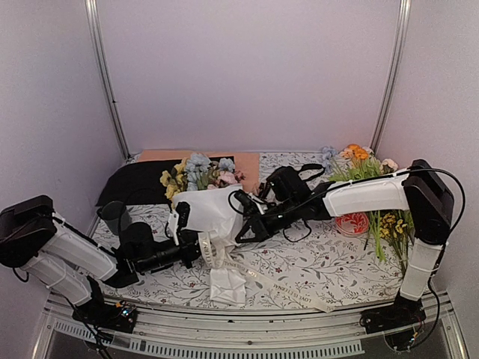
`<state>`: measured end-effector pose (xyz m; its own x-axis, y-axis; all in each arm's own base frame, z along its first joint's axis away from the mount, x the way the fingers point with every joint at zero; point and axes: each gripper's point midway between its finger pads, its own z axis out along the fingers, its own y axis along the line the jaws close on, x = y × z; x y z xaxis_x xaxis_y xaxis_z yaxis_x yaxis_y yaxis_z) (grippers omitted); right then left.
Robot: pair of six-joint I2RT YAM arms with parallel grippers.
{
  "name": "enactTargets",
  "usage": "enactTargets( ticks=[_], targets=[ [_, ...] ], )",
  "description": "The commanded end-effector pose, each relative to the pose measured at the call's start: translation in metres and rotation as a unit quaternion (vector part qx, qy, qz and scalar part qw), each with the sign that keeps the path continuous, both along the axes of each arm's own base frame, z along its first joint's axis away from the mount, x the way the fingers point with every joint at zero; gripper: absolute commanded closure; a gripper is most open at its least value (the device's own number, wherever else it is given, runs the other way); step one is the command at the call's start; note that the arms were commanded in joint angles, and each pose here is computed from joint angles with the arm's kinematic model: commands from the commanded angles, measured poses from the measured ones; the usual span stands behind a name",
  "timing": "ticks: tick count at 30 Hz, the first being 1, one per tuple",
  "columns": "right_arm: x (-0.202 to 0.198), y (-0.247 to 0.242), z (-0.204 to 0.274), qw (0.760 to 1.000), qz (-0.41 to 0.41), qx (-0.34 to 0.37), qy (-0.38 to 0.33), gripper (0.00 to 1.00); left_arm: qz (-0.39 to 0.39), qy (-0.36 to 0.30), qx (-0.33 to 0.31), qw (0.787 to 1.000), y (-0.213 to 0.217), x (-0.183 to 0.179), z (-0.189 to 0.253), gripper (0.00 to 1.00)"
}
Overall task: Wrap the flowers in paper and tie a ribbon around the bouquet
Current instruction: Cross the ribbon over the folded bouquet.
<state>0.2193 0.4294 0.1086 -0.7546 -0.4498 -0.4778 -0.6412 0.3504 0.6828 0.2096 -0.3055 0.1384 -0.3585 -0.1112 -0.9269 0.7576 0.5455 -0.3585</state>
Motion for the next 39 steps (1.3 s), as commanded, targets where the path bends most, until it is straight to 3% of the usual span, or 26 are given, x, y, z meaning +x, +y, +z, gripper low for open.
enactTargets(
  ticks=[1, 8, 16, 23, 27, 31, 39],
  targets=[
    [-0.01, 0.009, 0.026, 0.997, 0.026, 0.038, -0.059, 0.95, 0.008, 0.012, -0.033, 0.999, 0.004, 0.005, 0.005, 1.0],
    [-0.026, 0.017, 0.04, 0.994, 0.064, 0.066, -0.065, 0.97, 0.027, 0.06, -0.057, 0.996, 0.013, 0.014, -0.007, 0.98],
    [-0.029, 0.014, 0.028, 0.996, 0.062, 0.051, -0.044, 0.99, 0.039, 0.122, -0.121, 0.984, 0.028, 0.022, -0.016, 0.64],
    [-0.03, 0.012, 0.023, 0.996, 0.061, 0.042, -0.041, 1.0, 0.031, 0.161, -0.197, 0.967, 0.04, 0.024, -0.018, 0.51],
    [-0.029, 0.007, 0.015, 0.998, 0.054, 0.021, -0.038, 1.0, 0.031, 0.183, -0.204, 0.961, 0.04, 0.026, -0.022, 0.5],
    [-0.03, -0.005, -0.004, 0.999, 0.04, -0.02, -0.026, 1.0, 0.066, 0.2, -0.176, 0.962, 0.052, 0.026, -0.033, 0.5],
    [-0.022, -0.022, -0.033, 0.998, 0.013, -0.066, 0.003, 1.0, 0.089, 0.204, -0.012, 0.975, 0.042, 0.031, -0.049, 0.4]
  ],
)
